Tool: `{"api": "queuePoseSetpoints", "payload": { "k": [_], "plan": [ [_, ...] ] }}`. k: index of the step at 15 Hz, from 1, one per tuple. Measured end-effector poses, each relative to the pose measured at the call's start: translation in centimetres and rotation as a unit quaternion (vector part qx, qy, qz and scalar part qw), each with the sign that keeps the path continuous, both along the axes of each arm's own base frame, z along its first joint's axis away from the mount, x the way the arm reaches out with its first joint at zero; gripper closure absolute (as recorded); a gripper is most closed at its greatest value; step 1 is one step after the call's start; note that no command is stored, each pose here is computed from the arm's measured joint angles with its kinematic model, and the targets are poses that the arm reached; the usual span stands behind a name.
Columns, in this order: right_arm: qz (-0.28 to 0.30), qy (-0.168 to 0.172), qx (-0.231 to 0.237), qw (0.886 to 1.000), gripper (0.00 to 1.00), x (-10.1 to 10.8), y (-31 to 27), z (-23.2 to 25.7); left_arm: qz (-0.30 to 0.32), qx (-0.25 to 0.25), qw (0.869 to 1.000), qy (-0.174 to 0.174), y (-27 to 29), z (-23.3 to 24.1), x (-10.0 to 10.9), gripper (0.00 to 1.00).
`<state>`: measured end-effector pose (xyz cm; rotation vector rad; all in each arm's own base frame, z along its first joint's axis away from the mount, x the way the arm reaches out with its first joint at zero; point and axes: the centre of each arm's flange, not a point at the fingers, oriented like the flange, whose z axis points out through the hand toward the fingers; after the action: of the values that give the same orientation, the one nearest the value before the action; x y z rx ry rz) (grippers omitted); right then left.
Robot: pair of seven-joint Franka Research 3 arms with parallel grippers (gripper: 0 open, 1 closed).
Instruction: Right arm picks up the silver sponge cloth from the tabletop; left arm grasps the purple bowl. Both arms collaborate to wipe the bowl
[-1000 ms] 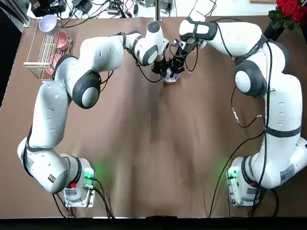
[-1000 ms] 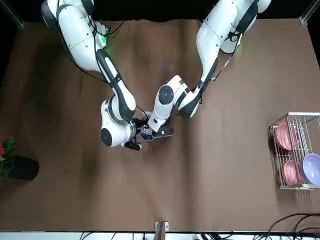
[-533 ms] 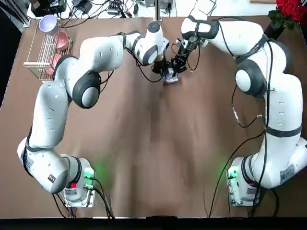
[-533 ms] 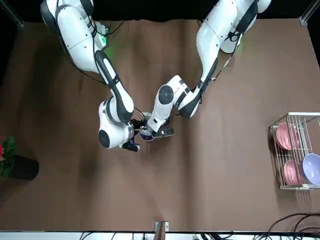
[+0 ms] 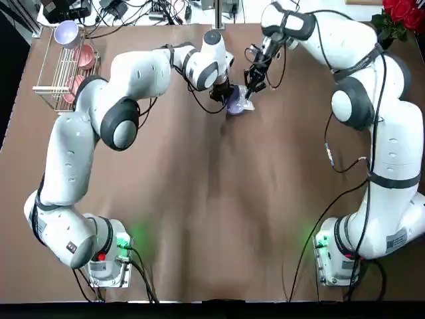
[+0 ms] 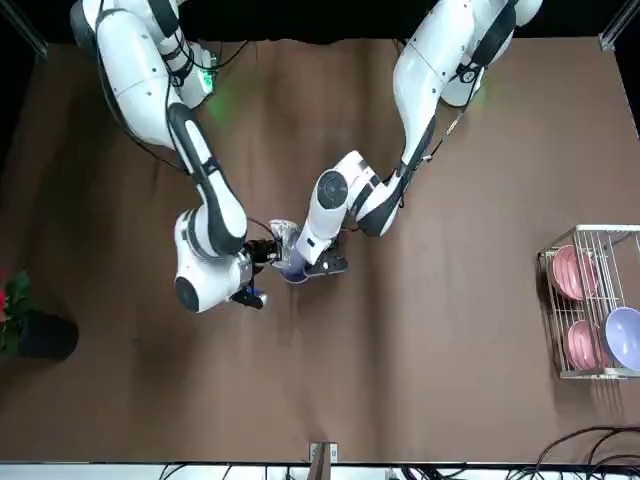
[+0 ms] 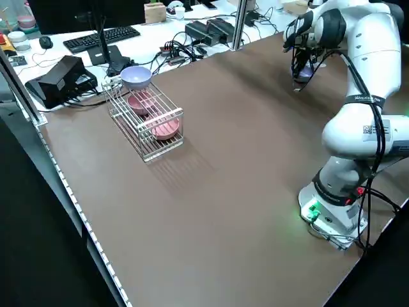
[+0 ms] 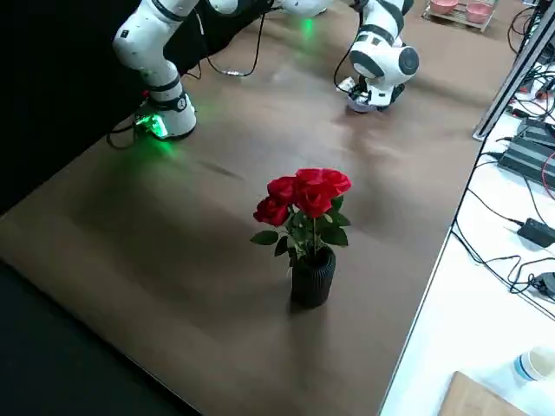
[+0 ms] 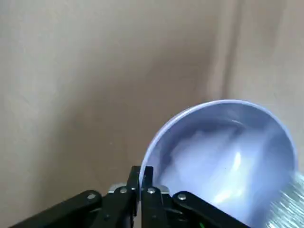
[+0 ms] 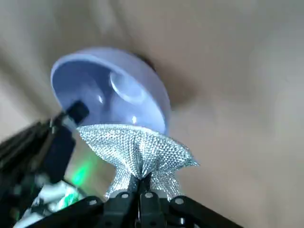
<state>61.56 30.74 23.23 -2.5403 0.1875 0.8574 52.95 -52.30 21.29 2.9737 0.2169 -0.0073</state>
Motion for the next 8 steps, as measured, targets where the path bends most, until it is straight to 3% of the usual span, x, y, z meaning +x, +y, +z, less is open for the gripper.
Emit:
{"api": "queuePoseSetpoints", "payload": {
  "k": [5, 7, 8],
  "plan": [
    [0.009, 0.061, 0.025, 0.998, 0.98, 2.4, -8.1, 5.3, 0.012, 0.012, 1.0, 0.006, 2.1, 1.4, 2.0, 0.95],
    [0.005, 0.06, 0.03, 0.998, 0.98, 3.5, -13.2, 5.7, 0.015, 0.034, 0.999, 0.022, 4.2, 3.1, 3.3, 0.95],
    [0.013, 0.045, 0.006, 0.999, 0.98, 4.3, -19.6, 5.0, 0.013, 0.054, 0.998, 0.037, 7.1, 5.3, 4.8, 0.95]
  ]
}}
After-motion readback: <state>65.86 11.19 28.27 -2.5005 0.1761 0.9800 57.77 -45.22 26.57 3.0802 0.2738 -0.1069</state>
